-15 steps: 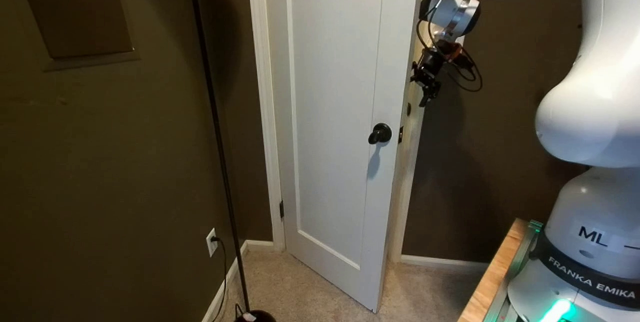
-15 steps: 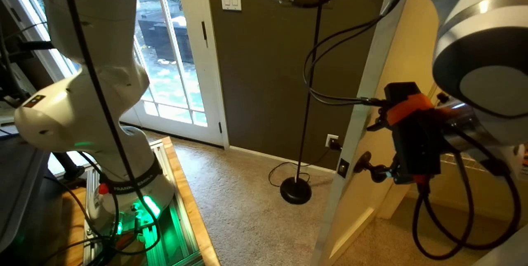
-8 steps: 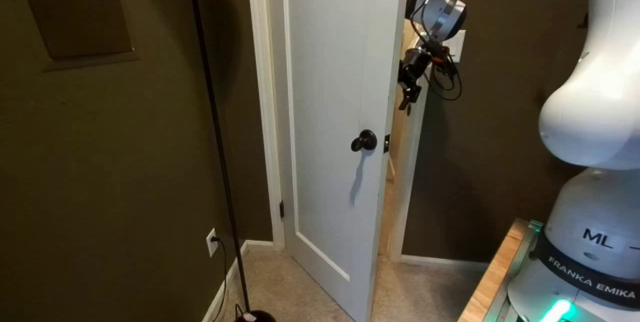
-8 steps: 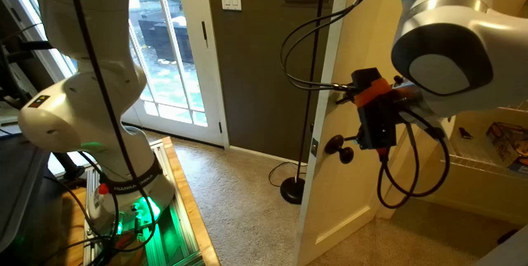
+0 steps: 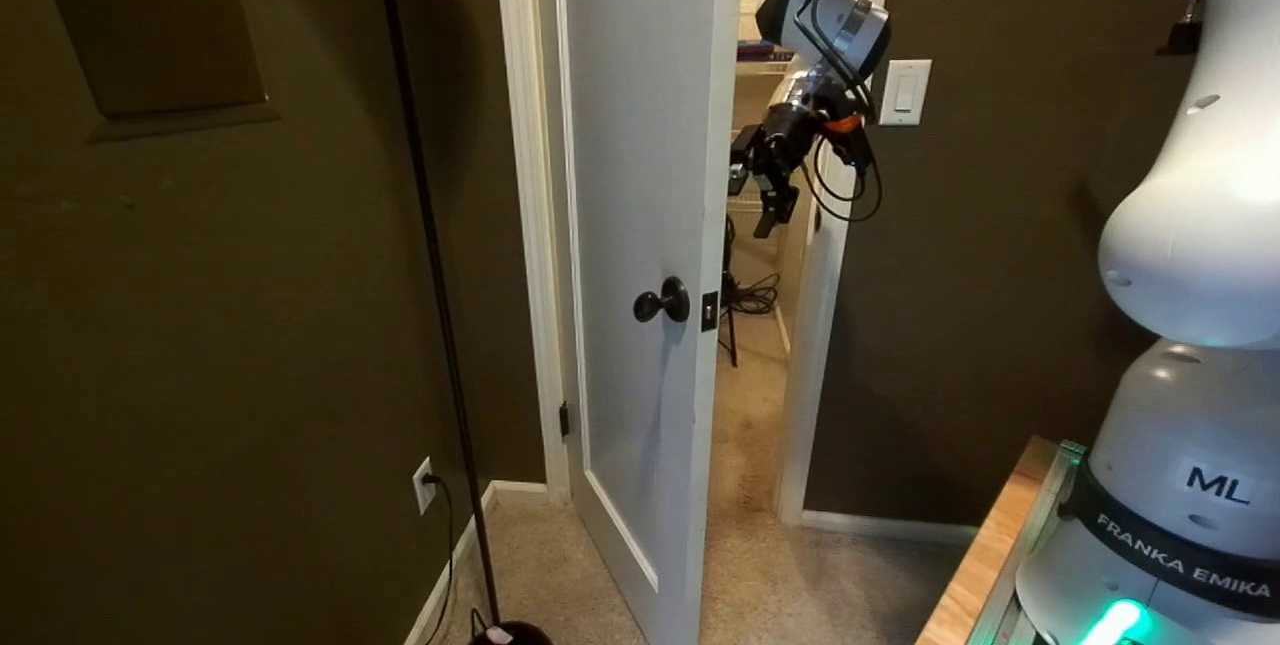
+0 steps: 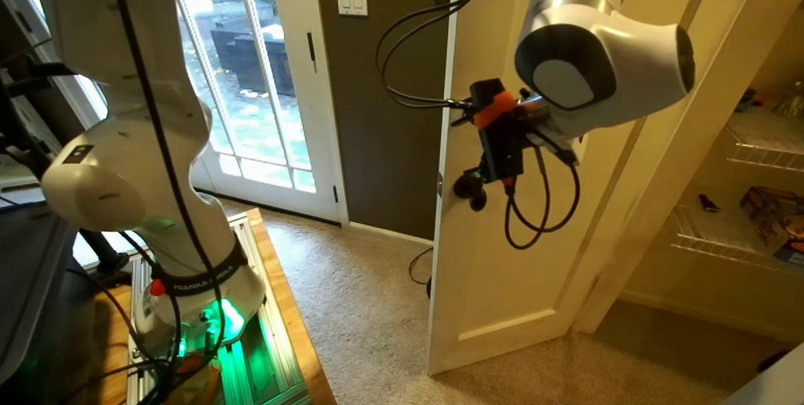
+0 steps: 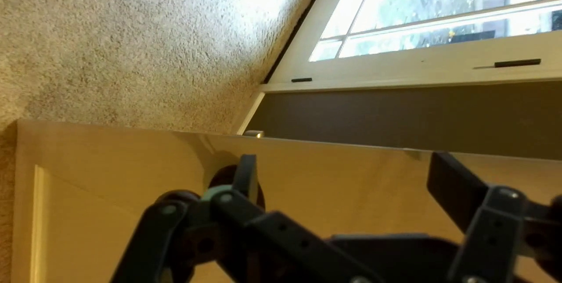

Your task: Open the door

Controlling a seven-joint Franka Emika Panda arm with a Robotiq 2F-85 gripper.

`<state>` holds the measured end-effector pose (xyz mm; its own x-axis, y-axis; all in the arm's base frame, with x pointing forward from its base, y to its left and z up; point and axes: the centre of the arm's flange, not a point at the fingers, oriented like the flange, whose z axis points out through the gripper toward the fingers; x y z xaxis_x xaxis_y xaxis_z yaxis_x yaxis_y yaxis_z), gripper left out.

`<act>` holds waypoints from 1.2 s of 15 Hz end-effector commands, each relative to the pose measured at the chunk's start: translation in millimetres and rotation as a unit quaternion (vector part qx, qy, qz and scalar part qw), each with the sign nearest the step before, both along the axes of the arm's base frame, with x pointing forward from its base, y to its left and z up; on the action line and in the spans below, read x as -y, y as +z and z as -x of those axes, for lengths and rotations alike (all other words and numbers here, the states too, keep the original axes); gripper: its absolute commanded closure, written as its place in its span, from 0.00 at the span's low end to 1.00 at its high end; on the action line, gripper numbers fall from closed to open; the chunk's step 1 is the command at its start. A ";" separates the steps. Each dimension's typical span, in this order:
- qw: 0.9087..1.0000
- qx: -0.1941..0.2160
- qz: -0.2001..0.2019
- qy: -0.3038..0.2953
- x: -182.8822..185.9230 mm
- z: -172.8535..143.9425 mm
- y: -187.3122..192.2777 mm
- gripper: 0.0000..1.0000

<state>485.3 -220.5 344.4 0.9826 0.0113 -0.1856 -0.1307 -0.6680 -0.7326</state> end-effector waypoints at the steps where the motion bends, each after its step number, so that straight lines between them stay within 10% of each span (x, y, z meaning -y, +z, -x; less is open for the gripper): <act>1: 0.995 0.061 0.035 -0.064 -19.7 3.9 22.5 0.00; 8: 0.962 0.156 0.165 -0.154 21.8 22.5 99.2 0.00; 15: 0.896 0.214 0.353 -0.164 28.5 53.9 110.5 0.00; 16: 0.912 0.212 0.312 -0.164 52.9 31.1 116.6 0.00; 18: 0.903 0.218 0.336 -0.159 43.2 35.8 110.9 0.00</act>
